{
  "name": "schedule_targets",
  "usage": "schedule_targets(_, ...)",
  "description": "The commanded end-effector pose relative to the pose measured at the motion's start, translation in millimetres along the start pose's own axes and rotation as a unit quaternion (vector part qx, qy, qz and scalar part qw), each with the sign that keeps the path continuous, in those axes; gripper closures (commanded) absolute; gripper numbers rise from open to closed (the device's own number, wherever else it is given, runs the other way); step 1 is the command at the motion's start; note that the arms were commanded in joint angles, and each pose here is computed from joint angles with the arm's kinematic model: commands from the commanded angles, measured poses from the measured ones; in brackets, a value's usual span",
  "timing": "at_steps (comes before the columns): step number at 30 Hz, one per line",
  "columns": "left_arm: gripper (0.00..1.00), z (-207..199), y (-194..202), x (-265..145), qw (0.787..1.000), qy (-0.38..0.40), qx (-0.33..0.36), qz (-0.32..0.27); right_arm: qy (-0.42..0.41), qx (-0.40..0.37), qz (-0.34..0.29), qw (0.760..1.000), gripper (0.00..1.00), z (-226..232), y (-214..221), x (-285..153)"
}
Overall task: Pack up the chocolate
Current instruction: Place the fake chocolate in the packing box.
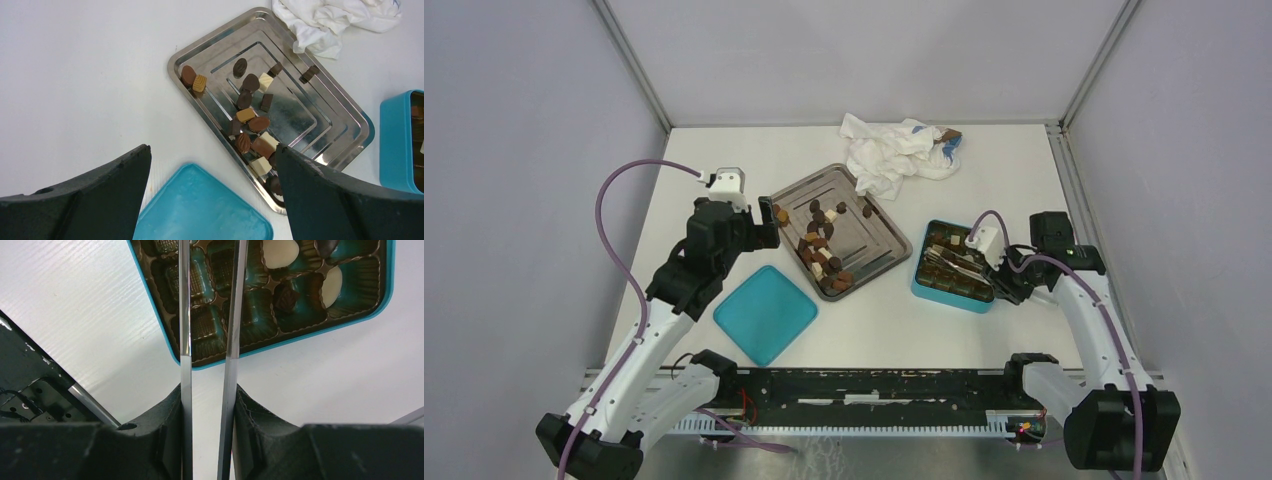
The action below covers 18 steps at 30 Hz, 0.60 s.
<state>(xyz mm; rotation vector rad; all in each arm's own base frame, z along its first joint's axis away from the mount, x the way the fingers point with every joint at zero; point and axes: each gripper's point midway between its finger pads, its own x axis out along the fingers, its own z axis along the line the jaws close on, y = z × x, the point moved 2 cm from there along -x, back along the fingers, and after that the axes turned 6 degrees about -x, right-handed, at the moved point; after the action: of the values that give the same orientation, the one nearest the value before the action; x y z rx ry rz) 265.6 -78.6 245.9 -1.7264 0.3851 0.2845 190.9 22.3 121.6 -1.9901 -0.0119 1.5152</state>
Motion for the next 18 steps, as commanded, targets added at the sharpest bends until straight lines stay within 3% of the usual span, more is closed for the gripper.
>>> schedule_targets(1,0.02,-2.1,-9.8,1.1,1.0,0.011,0.022,-0.019,0.021,-0.01,-0.005,1.0,0.87,-5.2,-0.4,-3.5)
schedule_targets(18,0.02,-2.5,-9.6,1.1,1.0,0.012,0.021,-0.019,0.004,-0.002,-0.015,1.0,0.56,-5.5,-3.2,3.7)
